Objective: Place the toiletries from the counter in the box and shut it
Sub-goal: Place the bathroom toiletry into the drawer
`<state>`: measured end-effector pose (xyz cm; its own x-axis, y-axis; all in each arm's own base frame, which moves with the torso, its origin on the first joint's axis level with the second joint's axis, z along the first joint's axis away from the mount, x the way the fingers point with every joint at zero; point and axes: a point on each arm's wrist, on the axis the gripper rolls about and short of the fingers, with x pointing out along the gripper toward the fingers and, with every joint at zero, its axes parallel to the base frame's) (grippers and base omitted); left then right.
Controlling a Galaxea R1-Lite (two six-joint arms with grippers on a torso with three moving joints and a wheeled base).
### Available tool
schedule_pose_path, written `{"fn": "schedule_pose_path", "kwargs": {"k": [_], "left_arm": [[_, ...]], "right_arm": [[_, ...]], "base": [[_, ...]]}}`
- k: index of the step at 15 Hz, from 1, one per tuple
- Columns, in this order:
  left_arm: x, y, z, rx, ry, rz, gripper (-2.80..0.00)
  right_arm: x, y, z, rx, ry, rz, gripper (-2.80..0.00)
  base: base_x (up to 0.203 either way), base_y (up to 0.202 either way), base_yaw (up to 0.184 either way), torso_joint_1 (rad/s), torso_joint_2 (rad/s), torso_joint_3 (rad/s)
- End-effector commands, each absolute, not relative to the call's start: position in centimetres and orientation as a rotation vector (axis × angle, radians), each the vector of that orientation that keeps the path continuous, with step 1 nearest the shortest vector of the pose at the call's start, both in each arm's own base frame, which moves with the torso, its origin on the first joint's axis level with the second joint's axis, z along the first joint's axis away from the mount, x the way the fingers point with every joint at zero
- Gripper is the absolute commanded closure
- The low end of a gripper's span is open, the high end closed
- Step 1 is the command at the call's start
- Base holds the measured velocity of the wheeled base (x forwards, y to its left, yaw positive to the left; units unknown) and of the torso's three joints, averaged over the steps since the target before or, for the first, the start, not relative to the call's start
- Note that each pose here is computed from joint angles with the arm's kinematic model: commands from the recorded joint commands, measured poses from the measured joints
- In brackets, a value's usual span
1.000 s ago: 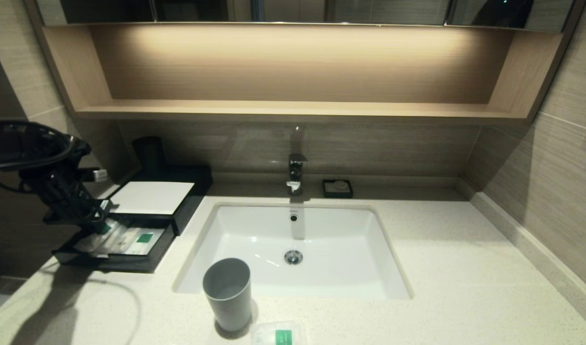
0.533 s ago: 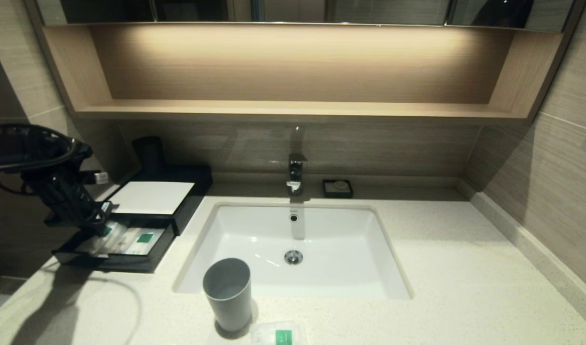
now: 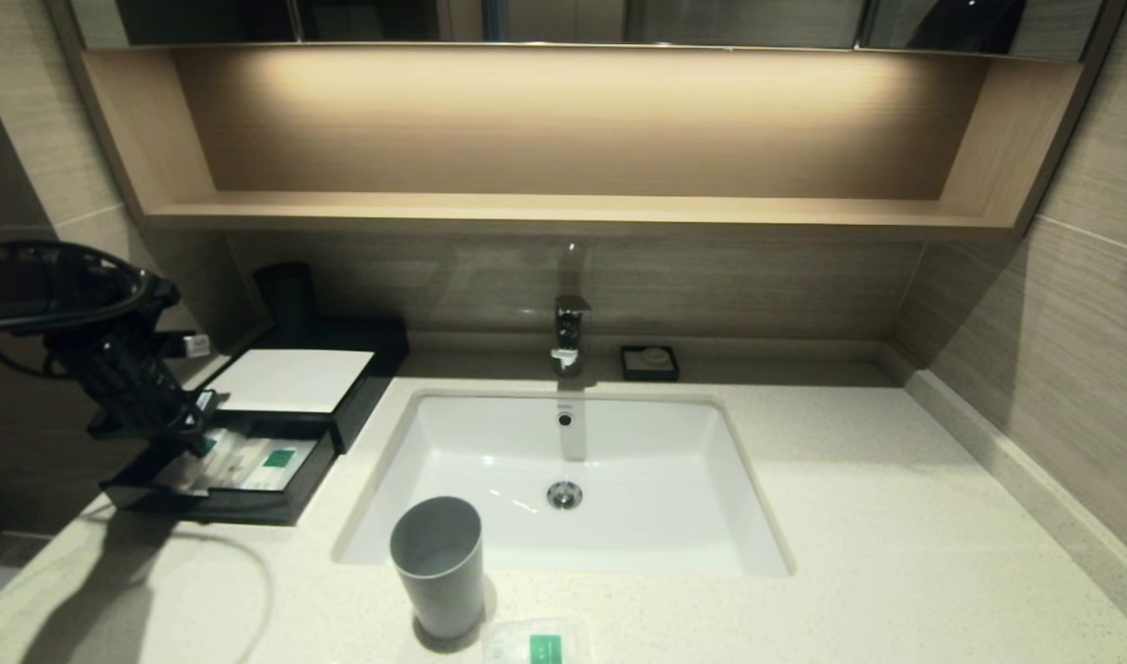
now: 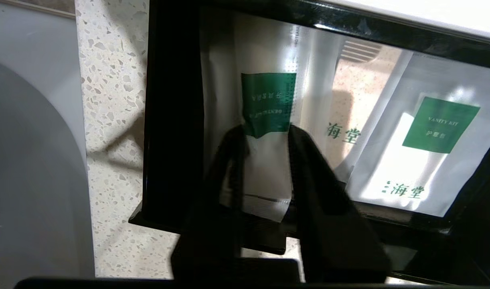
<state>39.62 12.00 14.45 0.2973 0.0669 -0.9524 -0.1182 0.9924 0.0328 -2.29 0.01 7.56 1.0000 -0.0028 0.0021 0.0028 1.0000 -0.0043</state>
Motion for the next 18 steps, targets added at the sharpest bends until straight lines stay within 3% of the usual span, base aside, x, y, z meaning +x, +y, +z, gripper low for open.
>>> {"fn": "schedule_pose_path", "kwargs": {"k": [1, 8, 18], "left_arm": [[39.5, 11.9, 14.7, -0.046, 1.259, 0.123, -2.8], [38.9, 11.4, 16.2, -0.064, 1.232, 0.136, -2.8], [34.8, 9.6, 22.8, -0.097, 1.124, 0.085, -2.8]], "right_arm": [[-2.3, 0.0, 7.5, -0.005, 0.0, -0.003, 0.0], [-2.3, 0.0, 7.5, -0.005, -0.001, -0.003, 0.0], [-2.3, 0.0, 7.5, -0.005, 0.0, -0.003, 0.0]], "base": [[0.0, 0.0, 0.0, 0.0, 0.0, 0.0], [0.0, 0.0, 0.0, 0.0, 0.0, 0.0], [0.0, 0.0, 0.0, 0.0, 0.0, 0.0]]}}
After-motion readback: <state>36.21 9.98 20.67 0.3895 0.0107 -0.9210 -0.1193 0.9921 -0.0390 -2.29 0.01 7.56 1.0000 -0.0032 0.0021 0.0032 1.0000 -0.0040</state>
